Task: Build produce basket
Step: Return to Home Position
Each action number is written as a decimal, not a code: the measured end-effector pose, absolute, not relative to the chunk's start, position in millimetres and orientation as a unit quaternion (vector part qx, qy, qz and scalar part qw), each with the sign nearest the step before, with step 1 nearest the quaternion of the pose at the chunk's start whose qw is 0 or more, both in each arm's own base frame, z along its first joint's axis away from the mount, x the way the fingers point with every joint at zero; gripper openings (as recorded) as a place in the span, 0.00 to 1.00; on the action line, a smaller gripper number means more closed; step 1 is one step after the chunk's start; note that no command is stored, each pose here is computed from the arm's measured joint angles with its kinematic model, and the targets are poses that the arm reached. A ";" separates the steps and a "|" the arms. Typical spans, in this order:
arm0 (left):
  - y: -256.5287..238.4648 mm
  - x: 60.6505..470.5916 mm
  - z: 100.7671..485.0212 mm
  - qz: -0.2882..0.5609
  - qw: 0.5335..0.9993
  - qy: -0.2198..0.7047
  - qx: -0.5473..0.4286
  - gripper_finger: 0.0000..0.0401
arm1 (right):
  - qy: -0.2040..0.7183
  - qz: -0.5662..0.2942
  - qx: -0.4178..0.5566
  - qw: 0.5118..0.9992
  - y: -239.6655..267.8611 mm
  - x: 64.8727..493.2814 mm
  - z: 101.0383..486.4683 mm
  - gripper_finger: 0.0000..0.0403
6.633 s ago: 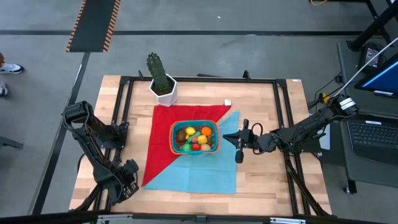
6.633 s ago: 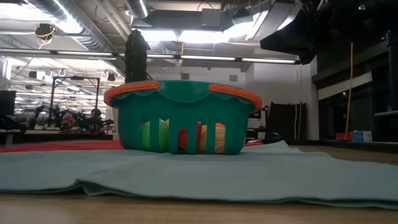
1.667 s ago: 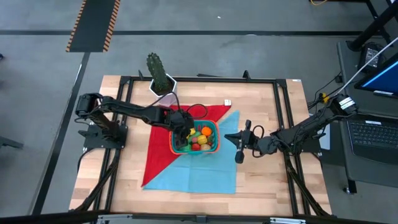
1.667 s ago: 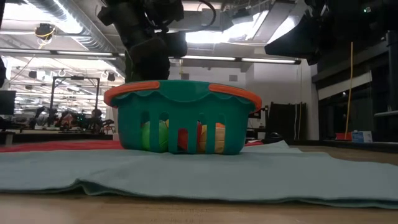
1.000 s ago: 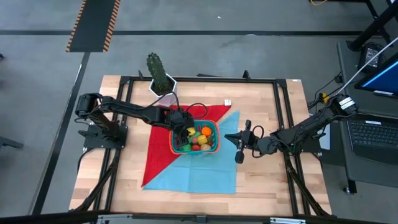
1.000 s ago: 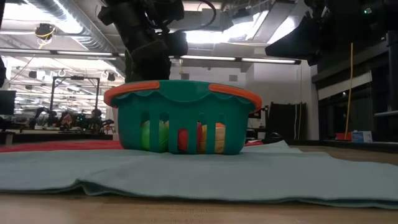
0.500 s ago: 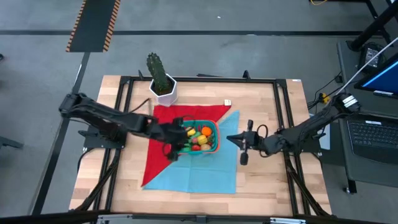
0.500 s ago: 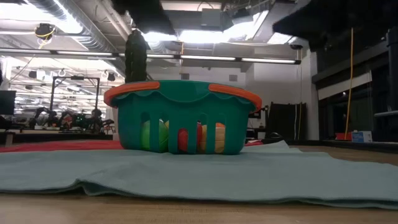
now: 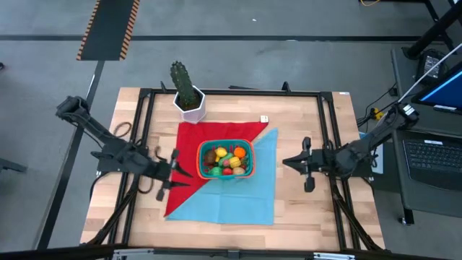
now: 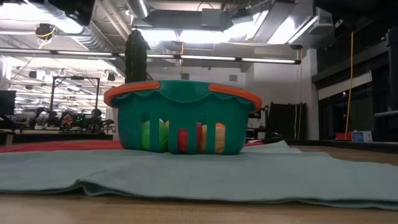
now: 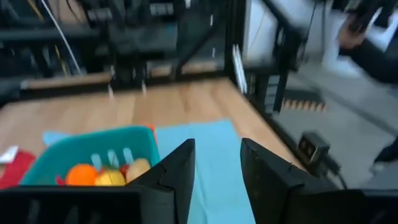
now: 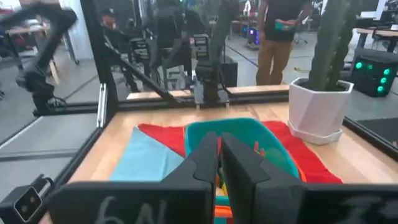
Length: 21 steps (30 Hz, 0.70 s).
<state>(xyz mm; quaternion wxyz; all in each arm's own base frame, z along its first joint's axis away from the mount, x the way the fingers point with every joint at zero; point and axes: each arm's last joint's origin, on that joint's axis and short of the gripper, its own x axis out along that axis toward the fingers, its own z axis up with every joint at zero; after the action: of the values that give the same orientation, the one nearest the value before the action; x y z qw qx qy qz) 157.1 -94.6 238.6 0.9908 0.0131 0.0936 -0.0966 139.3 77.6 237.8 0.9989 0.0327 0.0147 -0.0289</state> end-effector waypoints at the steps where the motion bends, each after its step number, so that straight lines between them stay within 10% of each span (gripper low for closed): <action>1: -90.6 151.2 236.8 -0.100 0.992 0.074 0.010 0.30 | 0.009 -0.028 0.032 0.999 75.7 136.5 238.5 0.06; 21: -26.2 128.3 187.8 -0.069 0.997 0.035 0.025 0.03 | -0.011 -0.035 0.018 0.999 40.8 89.3 244.1 0.06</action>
<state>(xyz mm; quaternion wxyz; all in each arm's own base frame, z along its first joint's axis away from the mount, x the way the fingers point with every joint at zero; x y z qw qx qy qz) 128.3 -26.2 187.8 0.9967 0.0250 0.0350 -0.0690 89.3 40.8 244.1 0.9992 0.0183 -0.0107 -0.0351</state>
